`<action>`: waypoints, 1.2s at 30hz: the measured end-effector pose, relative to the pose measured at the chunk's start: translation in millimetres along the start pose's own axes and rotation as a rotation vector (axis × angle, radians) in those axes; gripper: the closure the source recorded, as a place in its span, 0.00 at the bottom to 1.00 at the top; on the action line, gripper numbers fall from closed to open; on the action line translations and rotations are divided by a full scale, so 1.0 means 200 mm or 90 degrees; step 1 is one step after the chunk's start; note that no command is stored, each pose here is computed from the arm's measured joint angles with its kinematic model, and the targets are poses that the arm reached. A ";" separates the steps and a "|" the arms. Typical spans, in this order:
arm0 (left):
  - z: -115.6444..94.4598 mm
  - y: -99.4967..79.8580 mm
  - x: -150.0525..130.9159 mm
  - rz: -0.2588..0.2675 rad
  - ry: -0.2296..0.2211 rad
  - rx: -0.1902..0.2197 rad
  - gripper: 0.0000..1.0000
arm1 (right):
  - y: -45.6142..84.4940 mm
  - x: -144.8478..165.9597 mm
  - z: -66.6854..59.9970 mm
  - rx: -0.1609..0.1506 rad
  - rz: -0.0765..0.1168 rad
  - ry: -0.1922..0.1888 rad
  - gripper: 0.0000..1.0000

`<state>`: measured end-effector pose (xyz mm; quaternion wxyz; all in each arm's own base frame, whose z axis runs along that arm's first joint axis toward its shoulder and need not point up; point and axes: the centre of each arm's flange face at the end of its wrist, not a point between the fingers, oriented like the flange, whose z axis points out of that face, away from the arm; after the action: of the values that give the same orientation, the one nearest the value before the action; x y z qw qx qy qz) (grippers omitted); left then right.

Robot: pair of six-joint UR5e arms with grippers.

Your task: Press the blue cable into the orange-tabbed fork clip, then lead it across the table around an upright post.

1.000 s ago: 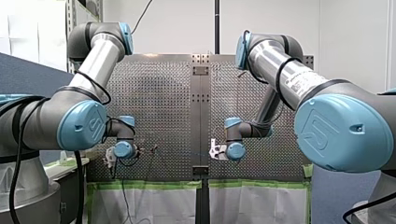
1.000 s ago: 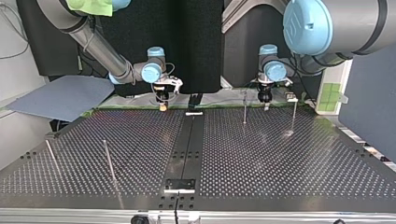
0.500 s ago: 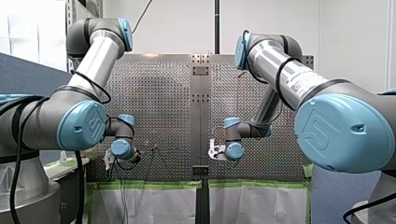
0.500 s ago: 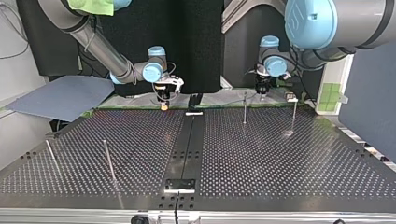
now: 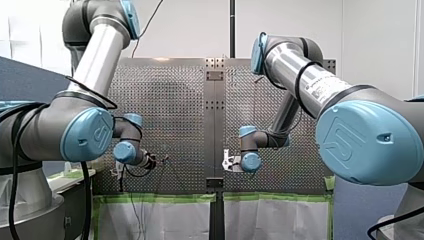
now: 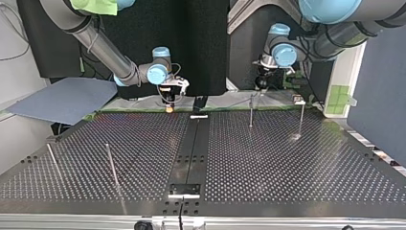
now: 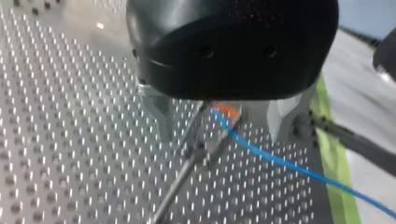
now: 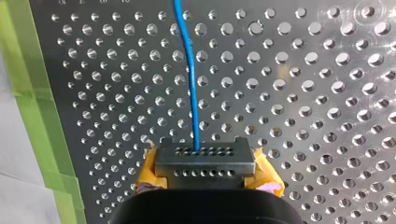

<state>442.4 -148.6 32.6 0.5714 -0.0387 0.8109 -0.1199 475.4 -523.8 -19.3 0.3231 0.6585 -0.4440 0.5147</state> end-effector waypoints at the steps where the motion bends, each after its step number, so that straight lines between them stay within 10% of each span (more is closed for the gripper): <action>1: -0.02 -0.01 0.00 0.001 0.001 0.005 0.00 | 0.00 0.00 0.00 0.000 0.000 0.000 1.00; 12: -0.12 -0.06 -0.03 0.024 -0.003 0.026 0.00 | 0.00 0.00 0.00 0.000 0.000 -0.001 1.00; 36: -0.19 -0.15 0.03 0.129 -0.040 -0.054 0.00 | 0.00 -0.01 0.00 0.000 0.001 -0.002 1.00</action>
<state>401.6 -173.2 46.1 0.6037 0.0157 0.7967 -0.0258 475.9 -522.6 -20.2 0.3219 0.6589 -0.4452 0.5139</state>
